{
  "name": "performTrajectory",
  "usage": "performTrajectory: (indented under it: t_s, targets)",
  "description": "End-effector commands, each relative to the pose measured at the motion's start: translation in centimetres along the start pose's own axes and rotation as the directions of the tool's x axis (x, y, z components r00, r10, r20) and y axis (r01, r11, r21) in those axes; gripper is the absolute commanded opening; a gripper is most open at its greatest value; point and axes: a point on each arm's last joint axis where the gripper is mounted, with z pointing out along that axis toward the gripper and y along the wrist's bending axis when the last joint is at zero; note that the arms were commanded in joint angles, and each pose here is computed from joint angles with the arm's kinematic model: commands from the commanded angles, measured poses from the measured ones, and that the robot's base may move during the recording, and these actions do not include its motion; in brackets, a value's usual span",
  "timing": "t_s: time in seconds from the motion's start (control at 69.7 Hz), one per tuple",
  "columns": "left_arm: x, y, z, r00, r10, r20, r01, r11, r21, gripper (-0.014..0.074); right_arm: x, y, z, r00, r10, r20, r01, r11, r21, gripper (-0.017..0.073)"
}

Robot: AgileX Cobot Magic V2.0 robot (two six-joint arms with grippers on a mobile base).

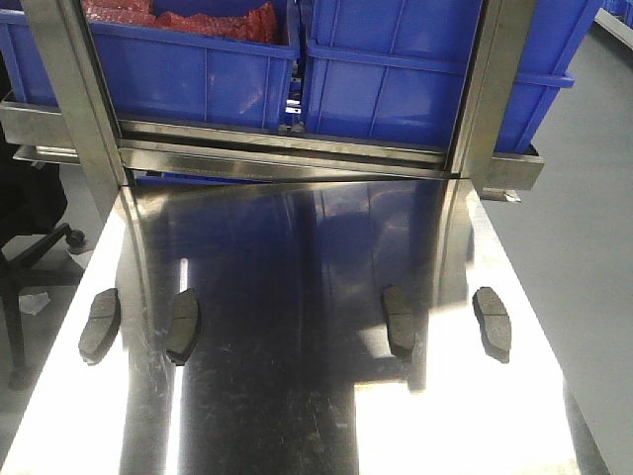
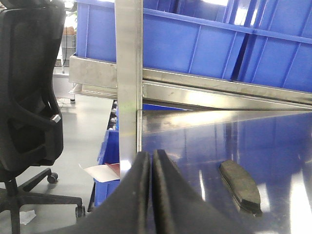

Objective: Move and align brake pads A on conveyor

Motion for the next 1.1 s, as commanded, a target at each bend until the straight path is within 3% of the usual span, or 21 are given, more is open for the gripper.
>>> performTrajectory:
  t_s: [0.0,1.09]
  targets:
    - [-1.03,-0.13,-0.21,0.995,-0.009,0.095,0.007,1.0,0.014,-0.0006,-0.38,0.0,-0.05,0.998,-0.015,0.067,0.015,1.0,0.005,-0.0009]
    - [-1.07,-0.14,-0.22,0.995,-0.009,0.097,0.007,1.0,0.015,-0.0006,-0.38,0.0,-0.05,0.998,-0.015,0.067,0.015,1.0,0.005,-0.0009]
